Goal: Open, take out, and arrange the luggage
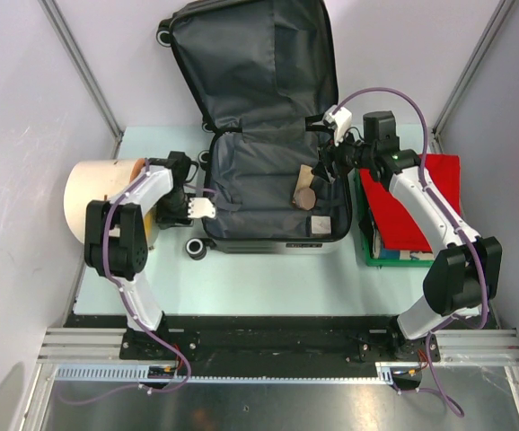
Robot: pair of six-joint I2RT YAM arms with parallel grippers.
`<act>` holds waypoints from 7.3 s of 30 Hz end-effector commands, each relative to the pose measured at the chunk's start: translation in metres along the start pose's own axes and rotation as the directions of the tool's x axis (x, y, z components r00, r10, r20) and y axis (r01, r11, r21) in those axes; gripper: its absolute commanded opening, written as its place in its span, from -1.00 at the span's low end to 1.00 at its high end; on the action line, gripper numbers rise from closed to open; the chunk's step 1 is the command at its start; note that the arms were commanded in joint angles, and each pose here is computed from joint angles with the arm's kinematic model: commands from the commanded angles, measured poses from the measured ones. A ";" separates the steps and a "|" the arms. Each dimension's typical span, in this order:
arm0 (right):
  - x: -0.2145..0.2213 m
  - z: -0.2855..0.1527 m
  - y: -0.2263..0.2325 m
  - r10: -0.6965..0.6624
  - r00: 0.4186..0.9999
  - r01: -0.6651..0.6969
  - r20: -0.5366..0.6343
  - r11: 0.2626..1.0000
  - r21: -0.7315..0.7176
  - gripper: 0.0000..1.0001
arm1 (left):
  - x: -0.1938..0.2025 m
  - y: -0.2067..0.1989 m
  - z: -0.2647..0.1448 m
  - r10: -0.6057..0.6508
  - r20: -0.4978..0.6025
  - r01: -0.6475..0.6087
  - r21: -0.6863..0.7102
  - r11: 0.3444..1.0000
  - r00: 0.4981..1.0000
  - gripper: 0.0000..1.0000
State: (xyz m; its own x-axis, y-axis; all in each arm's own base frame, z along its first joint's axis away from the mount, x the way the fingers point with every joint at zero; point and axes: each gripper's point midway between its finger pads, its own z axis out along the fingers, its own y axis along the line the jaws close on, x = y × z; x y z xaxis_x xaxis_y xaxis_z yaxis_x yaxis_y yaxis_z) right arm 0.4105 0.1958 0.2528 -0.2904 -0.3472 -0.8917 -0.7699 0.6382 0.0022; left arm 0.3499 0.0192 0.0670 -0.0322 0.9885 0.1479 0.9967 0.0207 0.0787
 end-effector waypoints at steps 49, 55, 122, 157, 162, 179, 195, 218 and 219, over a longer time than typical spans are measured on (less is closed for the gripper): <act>-0.032 0.031 0.036 -0.071 0.991 0.080 0.115 0.994 -0.076 0.34 | 0.002 0.047 -0.193 -0.281 0.509 0.469 -0.288 0.835 0.813 0.43; -0.078 0.110 0.106 -0.175 0.932 0.238 0.317 0.956 -0.173 0.27 | 0.011 0.052 -0.250 -0.464 0.744 0.759 -0.088 0.645 0.481 0.49; 0.007 0.353 0.350 -0.395 0.790 0.594 0.468 0.683 -0.426 0.10 | 0.108 0.008 -0.123 -0.862 0.474 0.908 0.416 0.039 -0.180 0.72; 0.020 0.310 0.290 -0.691 0.677 0.734 0.255 0.603 -0.313 -1.00 | 0.101 0.010 -0.113 -0.869 0.474 0.911 0.406 0.076 -0.139 0.66; 0.027 0.302 0.277 -0.715 0.666 0.736 0.211 0.587 -0.336 -1.00 | 0.104 0.012 -0.110 -0.871 0.469 0.916 0.395 0.062 -0.143 0.66; -0.060 0.232 0.260 -0.419 0.843 0.528 0.338 0.767 -0.366 0.08 | 0.124 0.035 -0.149 -0.812 0.569 0.946 0.317 0.066 -0.134 0.75; -0.076 0.230 0.279 -0.054 0.990 0.088 0.132 0.959 -0.270 -0.03 | 0.118 0.025 -0.167 -0.786 0.595 0.947 0.320 0.040 -0.168 0.80; -0.020 0.283 0.265 -0.139 0.990 0.139 -0.004 0.990 -0.005 -0.04 | 0.116 0.012 -0.154 -0.799 0.580 0.952 0.305 0.037 -0.155 0.82; -0.024 0.281 0.261 -0.137 0.991 0.137 -0.003 0.991 0.011 -0.04 | 0.117 0.013 -0.151 -0.802 0.575 0.952 0.305 0.030 -0.159 0.82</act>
State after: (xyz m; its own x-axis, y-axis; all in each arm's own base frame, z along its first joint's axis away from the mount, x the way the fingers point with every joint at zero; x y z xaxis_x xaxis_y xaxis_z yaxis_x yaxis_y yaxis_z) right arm 0.3554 0.5695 0.0989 -0.2382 -0.4683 -0.8508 -0.8552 0.5164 -0.0448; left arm 0.3611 0.1125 0.2409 -0.7230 -0.0700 -0.6873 0.0556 0.9857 -0.1589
